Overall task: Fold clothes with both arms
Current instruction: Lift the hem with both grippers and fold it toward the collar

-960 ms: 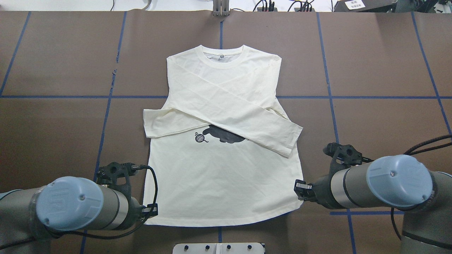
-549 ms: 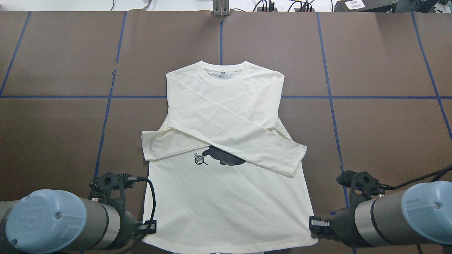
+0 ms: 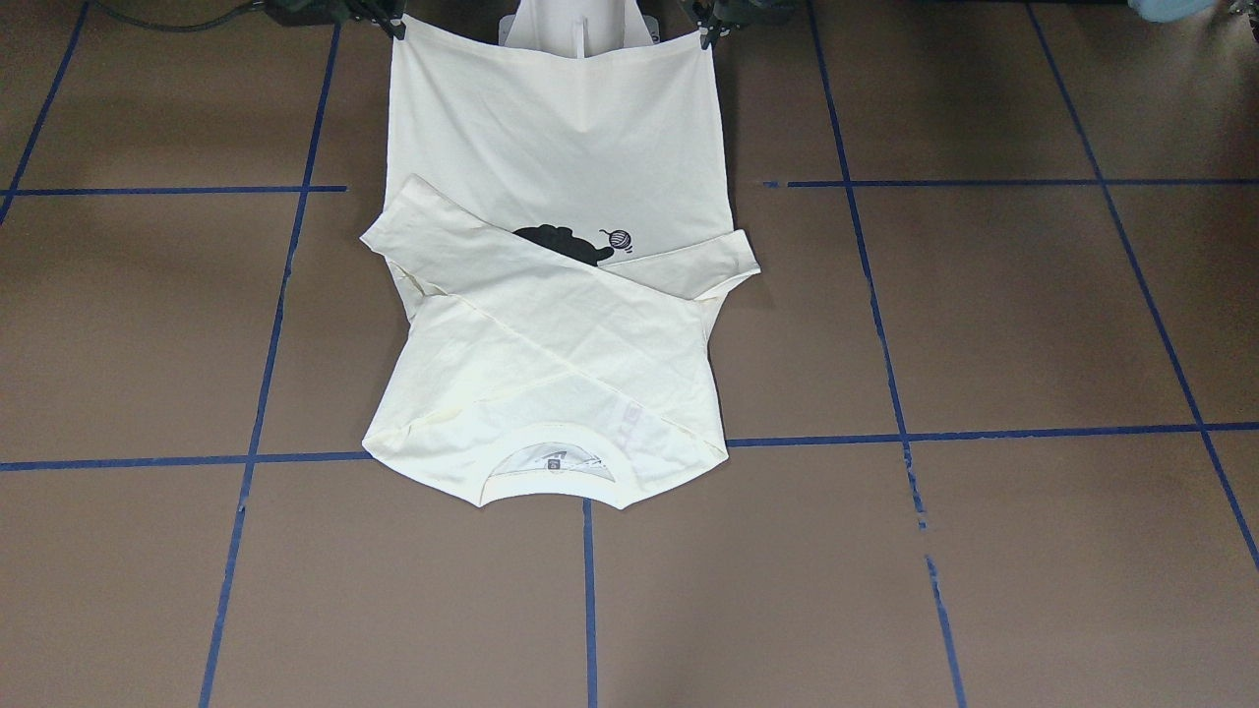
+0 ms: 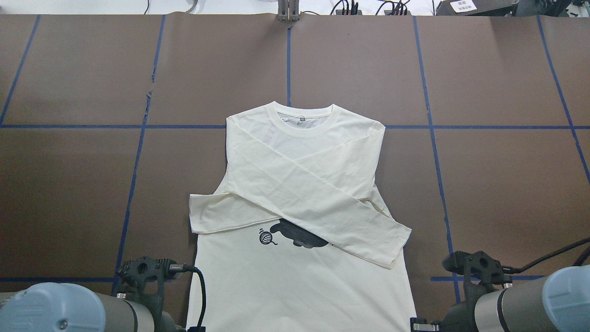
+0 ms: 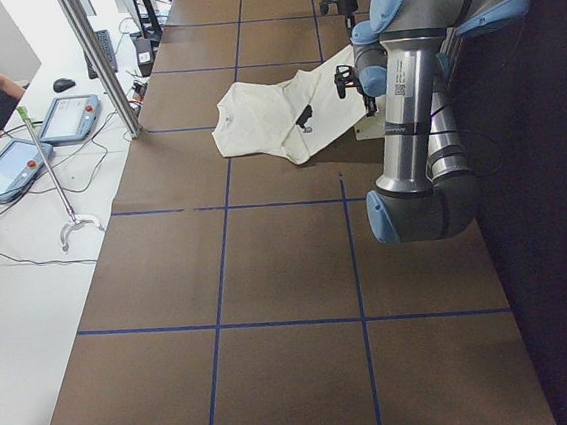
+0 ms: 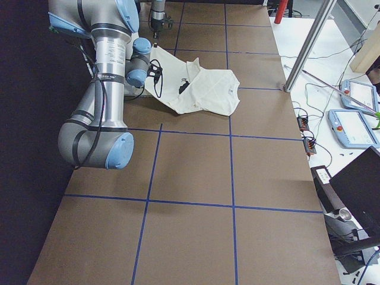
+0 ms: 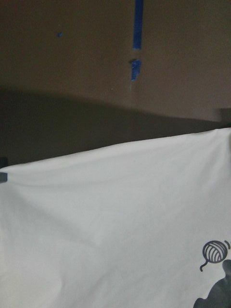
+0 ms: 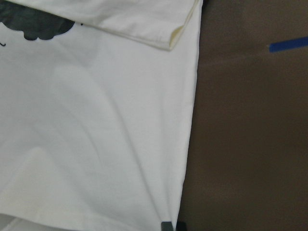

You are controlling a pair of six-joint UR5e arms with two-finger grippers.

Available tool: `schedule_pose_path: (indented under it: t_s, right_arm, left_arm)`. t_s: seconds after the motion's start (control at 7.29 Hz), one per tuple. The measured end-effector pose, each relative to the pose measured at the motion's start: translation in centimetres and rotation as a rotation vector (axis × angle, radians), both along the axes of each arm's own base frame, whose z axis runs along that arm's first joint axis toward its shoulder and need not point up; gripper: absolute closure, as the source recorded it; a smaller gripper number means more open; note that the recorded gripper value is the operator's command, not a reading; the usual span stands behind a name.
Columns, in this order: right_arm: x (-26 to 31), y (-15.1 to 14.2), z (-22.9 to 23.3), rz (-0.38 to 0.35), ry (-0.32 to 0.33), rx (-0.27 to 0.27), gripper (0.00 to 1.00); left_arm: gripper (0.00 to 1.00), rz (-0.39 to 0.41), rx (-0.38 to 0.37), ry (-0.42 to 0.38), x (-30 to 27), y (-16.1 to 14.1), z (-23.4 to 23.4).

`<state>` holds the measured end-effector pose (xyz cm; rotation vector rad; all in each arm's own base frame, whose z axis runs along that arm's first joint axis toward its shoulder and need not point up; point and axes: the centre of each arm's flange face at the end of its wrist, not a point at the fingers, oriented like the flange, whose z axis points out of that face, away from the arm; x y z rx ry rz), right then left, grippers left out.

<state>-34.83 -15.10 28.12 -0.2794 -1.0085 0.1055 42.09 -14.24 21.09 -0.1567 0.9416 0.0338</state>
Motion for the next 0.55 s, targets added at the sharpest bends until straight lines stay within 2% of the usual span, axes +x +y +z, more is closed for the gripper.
schedule_pose_path:
  t_s: [0.14, 0.27, 0.55]
  right_arm:
    - [0.3, -2.0, 0.3, 0.055, 0.004, 0.002, 1.0]
    - [0.6, -4.7, 0.4, 0.121, 0.002, 0.003, 1.0]
    - [0.1, -11.1, 0.5, 0.257, -0.003, 0.004, 1.0]
  left_arm:
    - [1.0, -0.016, 0.006, 0.002, 0.3, -0.8, -0.2]
    - [1.0, -0.046, 0.034, 0.012, 0.1, -3.0, -0.6]
    - [1.0, -0.12, 0.117, 0.017, -0.7, -10.2, -1.4]
